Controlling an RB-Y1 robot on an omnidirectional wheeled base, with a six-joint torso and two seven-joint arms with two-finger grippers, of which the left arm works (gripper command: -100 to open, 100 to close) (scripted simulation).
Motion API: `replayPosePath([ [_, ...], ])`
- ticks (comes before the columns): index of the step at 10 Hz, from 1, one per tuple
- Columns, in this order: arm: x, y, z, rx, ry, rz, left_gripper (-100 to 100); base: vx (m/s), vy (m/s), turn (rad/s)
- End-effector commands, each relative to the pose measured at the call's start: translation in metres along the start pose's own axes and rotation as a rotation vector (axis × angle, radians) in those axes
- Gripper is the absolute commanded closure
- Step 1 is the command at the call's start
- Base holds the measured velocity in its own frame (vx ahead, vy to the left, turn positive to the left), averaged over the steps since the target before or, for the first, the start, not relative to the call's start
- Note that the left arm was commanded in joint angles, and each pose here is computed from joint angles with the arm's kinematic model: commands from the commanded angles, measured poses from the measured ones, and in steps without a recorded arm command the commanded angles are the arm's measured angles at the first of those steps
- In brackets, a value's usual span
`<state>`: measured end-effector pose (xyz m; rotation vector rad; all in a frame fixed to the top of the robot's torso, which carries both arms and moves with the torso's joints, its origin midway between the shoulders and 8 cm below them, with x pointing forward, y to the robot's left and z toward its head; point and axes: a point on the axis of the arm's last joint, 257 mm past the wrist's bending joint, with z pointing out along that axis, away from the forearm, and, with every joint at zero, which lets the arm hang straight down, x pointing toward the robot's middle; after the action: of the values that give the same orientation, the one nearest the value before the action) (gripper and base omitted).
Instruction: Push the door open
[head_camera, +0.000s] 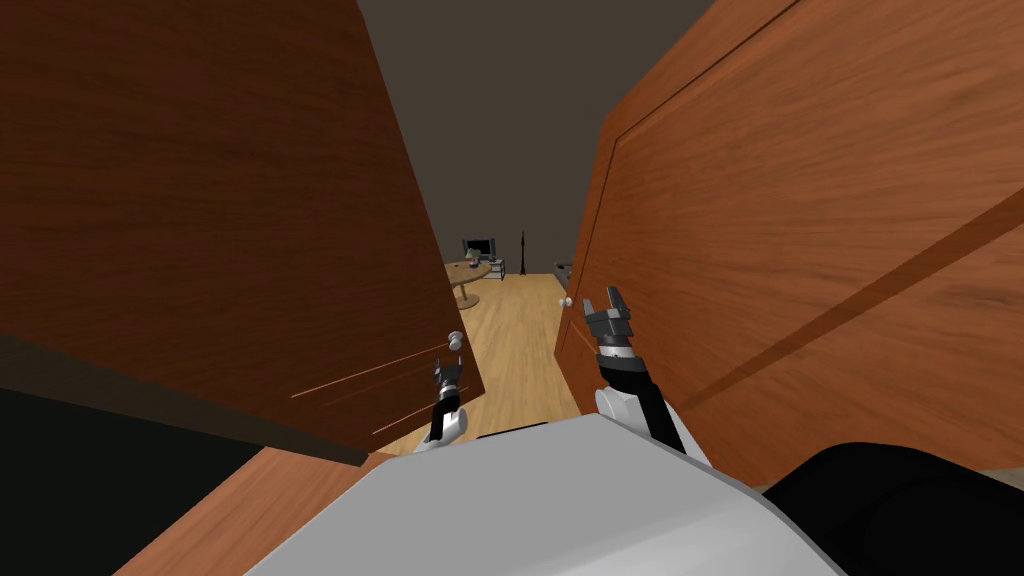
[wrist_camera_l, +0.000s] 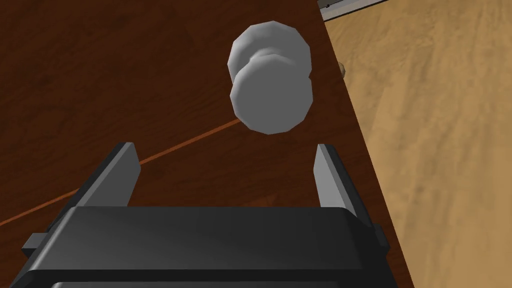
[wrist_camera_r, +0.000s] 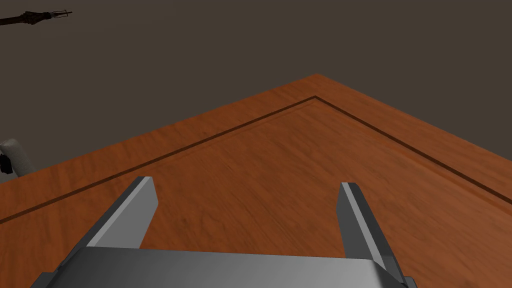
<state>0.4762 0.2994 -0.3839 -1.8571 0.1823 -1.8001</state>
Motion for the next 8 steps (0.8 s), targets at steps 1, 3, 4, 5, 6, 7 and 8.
replayPosePath([
  [1, 0.001, 0.004, -0.0015, 0.006, -0.008, -0.073, -100, -0.053, 0.025, -0.071],
  [3, 0.001, 0.006, -0.0025, 0.009, -0.013, -0.136, -100, -0.042, 0.018, -0.028],
  [4, 0.002, 0.009, -0.0035, 0.013, -0.019, -0.179, -100, -0.062, 0.009, -0.073],
  [5, 0.002, 0.009, -0.0035, 0.013, -0.019, -0.186, -100, -0.044, 0.007, -0.021],
  [6, 0.003, 0.012, -0.0046, 0.016, -0.023, -0.230, -100, -0.034, 0.005, -0.027],
  [7, 0.003, 0.014, -0.0056, 0.020, -0.028, -0.274, -100, -0.045, 0.013, -0.063],
  [8, 0.004, 0.017, -0.0066, 0.023, -0.032, -0.314, -100, -0.058, 0.011, -0.046],
])
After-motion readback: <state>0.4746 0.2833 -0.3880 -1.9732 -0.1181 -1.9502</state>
